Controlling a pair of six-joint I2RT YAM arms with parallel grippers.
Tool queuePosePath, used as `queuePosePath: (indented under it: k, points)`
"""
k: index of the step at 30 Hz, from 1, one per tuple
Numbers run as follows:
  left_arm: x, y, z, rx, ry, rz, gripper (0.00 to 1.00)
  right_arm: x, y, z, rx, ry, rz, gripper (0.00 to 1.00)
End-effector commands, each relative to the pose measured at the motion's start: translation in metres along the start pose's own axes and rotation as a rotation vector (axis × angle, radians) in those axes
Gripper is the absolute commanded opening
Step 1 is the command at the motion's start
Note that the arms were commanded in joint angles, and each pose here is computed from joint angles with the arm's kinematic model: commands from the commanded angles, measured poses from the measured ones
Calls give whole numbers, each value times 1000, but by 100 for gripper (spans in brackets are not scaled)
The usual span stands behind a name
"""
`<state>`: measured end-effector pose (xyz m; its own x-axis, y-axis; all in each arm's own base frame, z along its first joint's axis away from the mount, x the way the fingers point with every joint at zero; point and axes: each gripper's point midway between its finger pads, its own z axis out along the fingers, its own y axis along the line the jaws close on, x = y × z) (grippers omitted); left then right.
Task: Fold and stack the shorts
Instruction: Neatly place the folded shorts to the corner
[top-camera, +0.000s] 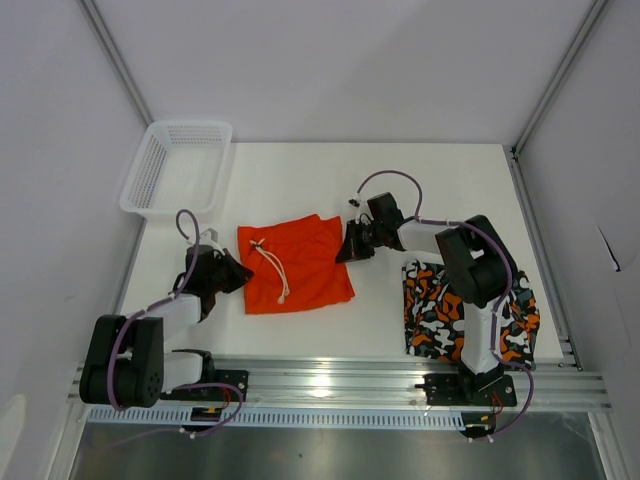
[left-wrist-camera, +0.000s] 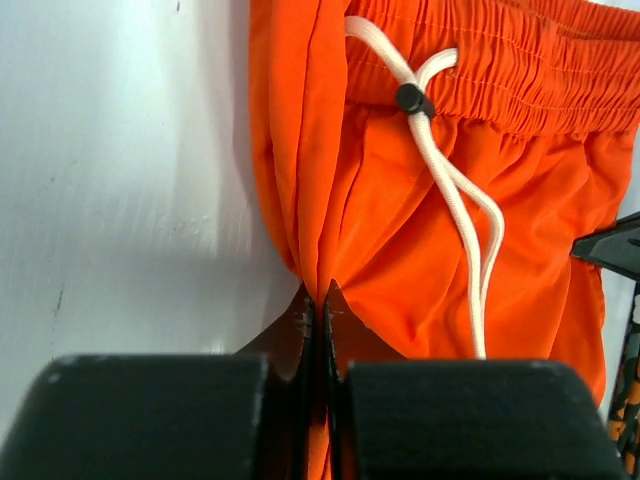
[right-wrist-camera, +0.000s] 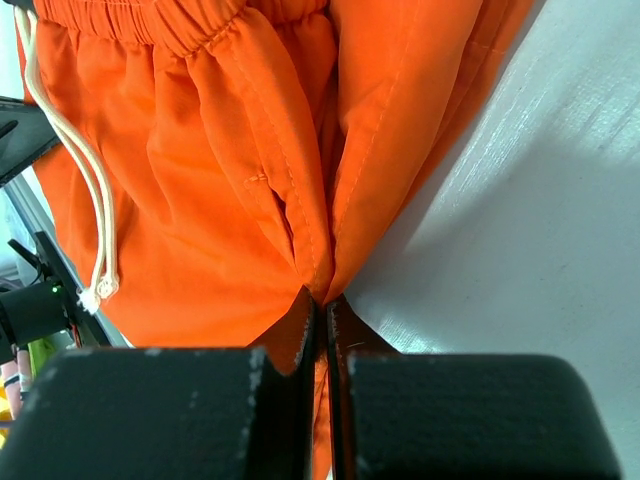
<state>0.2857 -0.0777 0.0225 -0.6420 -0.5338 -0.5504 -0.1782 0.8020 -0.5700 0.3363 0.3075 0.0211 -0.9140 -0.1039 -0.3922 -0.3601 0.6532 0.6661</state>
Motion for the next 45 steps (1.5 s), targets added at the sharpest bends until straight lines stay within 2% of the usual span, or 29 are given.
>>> queuePosePath:
  k: [1, 3, 8, 9, 19, 26, 34, 39, 45]
  points:
    - [-24, -14, 1, 27, -59, 41, 0, -5, 12, -10, 11, -21, -24, 0]
    - [-27, -16, -1, 11, -68, 64, 0, -13, 14, -19, 51, -48, -42, 0]
    - [-38, -50, -13, 9, -110, 144, 0, -24, 15, -54, 221, -93, -65, 0]
    - [-41, -52, -14, -11, -127, 149, 0, -36, 17, -67, 266, -135, -76, 0]
    - [-24, -133, -27, 84, -97, 241, 0, -29, 5, -132, 546, -164, -35, 0]
    - [-13, -190, -33, 158, -87, 296, 0, -31, 13, -194, 606, -281, 15, 0]
    - [27, -237, -11, 267, 9, 324, 0, -12, -12, -245, 688, -304, 142, 0]
    - [61, -235, 11, 279, 82, 318, 0, -4, -28, -243, 661, -280, 183, 0]
    - [69, -228, 16, 268, 116, 313, 0, -11, -25, -217, 548, -229, 205, 0]
